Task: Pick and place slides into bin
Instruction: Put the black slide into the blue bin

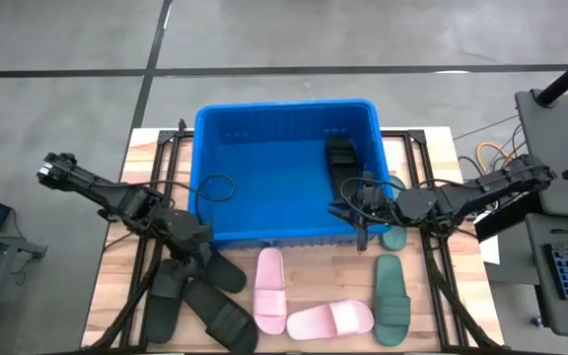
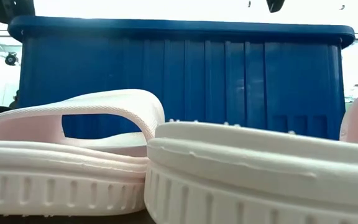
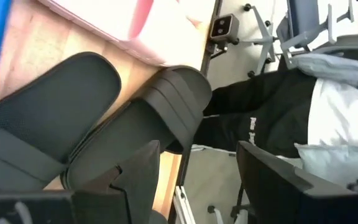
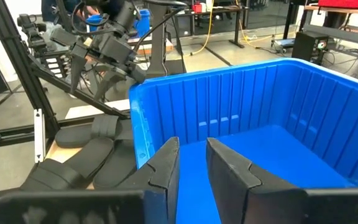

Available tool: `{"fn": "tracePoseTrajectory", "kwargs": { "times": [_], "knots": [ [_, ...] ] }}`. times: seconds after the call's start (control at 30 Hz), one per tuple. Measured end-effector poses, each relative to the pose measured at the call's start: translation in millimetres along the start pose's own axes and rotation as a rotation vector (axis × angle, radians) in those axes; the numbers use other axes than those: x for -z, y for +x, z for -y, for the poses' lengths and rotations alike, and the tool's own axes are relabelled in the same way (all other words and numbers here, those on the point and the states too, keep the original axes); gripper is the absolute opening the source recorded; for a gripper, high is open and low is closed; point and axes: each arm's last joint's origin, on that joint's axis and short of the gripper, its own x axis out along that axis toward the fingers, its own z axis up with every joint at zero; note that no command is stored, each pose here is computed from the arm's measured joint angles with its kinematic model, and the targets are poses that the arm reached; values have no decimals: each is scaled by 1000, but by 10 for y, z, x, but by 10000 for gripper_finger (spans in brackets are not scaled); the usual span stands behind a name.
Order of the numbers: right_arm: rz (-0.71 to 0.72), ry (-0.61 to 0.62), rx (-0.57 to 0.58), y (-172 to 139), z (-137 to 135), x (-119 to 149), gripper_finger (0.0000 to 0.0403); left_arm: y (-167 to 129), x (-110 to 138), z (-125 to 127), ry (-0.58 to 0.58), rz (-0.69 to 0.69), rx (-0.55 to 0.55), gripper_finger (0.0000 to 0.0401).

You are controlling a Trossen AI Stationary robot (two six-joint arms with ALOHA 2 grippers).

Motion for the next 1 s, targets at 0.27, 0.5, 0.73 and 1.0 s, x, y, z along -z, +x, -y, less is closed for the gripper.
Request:
{"fn": "tracePoseTrajectory", "kwargs": {
  "times": [0.27, 0.5, 0.73, 1.0],
  "knots": [
    [-18, -9, 4, -1, 4, 19, 67, -337, 123, 90, -16, 56, -52, 198],
    [-21, -11, 4, 0, 4, 22, 65, -480, 95, 323, 40, 98, -49, 198],
    [-22, -8, 4, -1, 5, 23, 62, -128, 136, 568, 112, -33, -94, 198],
    [-22, -8, 4, 0, 4, 23, 63, 242, 312, 778, 173, -17, -131, 198]
  ]
}}
